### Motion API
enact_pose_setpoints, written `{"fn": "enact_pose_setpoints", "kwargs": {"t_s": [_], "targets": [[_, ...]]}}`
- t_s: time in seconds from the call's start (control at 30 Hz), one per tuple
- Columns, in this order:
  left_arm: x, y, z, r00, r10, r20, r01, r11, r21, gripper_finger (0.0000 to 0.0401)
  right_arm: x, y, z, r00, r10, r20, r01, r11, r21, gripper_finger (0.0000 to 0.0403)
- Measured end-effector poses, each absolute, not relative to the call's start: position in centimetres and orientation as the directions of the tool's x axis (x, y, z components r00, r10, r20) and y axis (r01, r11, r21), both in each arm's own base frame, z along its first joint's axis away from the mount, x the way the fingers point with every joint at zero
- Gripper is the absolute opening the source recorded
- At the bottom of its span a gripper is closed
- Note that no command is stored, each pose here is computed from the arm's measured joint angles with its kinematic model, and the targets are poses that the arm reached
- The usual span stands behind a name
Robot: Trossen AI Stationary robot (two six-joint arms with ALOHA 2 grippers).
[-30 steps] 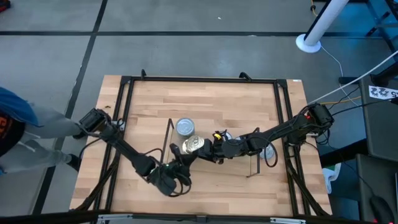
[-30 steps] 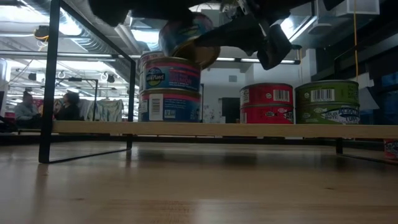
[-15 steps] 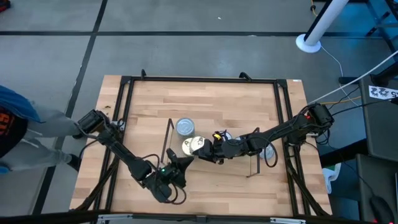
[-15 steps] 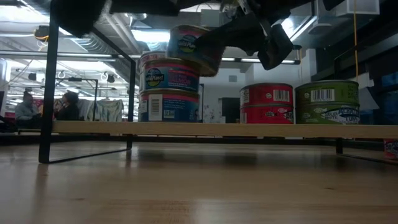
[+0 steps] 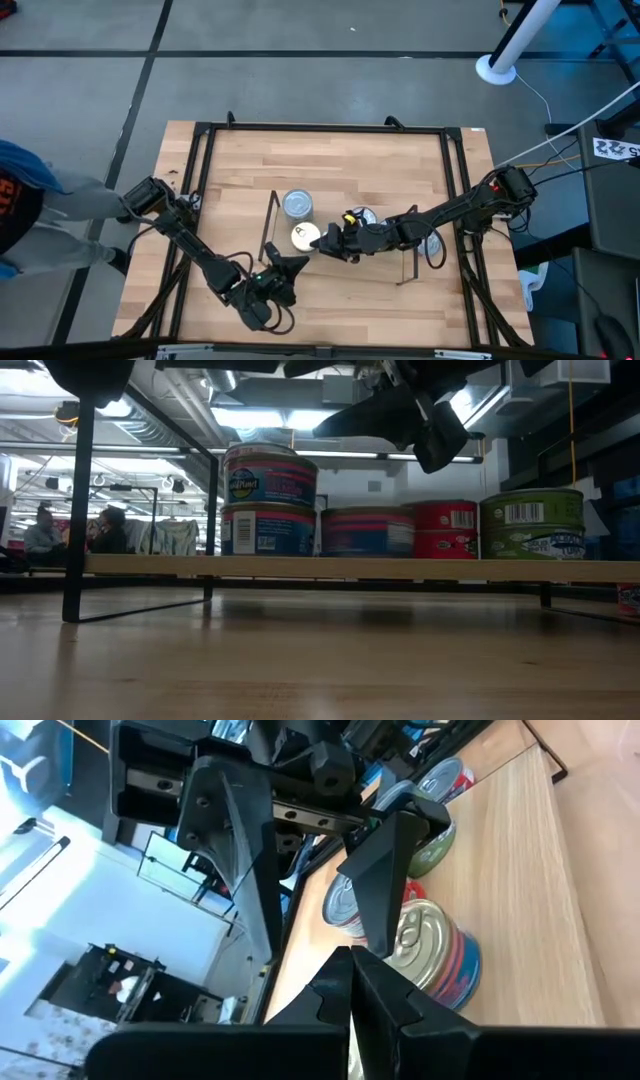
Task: Stack canned seafood by type on shelf
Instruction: Stack the red tuna can on top of the red tuna cans on the shelf
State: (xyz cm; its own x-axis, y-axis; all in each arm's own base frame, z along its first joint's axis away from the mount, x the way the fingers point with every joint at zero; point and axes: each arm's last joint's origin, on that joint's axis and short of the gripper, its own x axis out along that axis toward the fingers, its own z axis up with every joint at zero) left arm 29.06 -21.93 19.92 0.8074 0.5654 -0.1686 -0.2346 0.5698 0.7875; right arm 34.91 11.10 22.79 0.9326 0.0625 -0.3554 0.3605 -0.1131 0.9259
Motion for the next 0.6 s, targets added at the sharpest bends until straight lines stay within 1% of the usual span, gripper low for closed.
{"fn": "enact_pose_setpoints", "kwargs": {"t_s": [0.1,0.27,0.47,0.6], "targets": [[29.0,-22.1,19.9,0.81,0.562,-0.169,-0.249,0.59,0.768,0.0001,34.9,11.2,22.8,0.93,0.082,-0.357,0.364,-0.1,0.926,0.0282],[28.6,-22.5,19.9,0.819,0.548,-0.169,-0.263,0.621,0.739,0.0001,34.9,11.2,22.8,0.93,0.088,-0.358,0.362,-0.048,0.931,0.0282],[27.8,-23.6,20.1,0.841,0.516,-0.163,-0.258,0.647,0.717,0.0001,34.9,11.2,22.8,0.931,0.088,-0.355,0.352,0.05,0.935,0.0282],[27.4,-24.4,20.3,0.858,0.49,-0.154,-0.261,0.674,0.691,0.0001,34.8,11.2,23.3,0.938,0.091,-0.335,0.322,0.132,0.937,0.0282]]}}
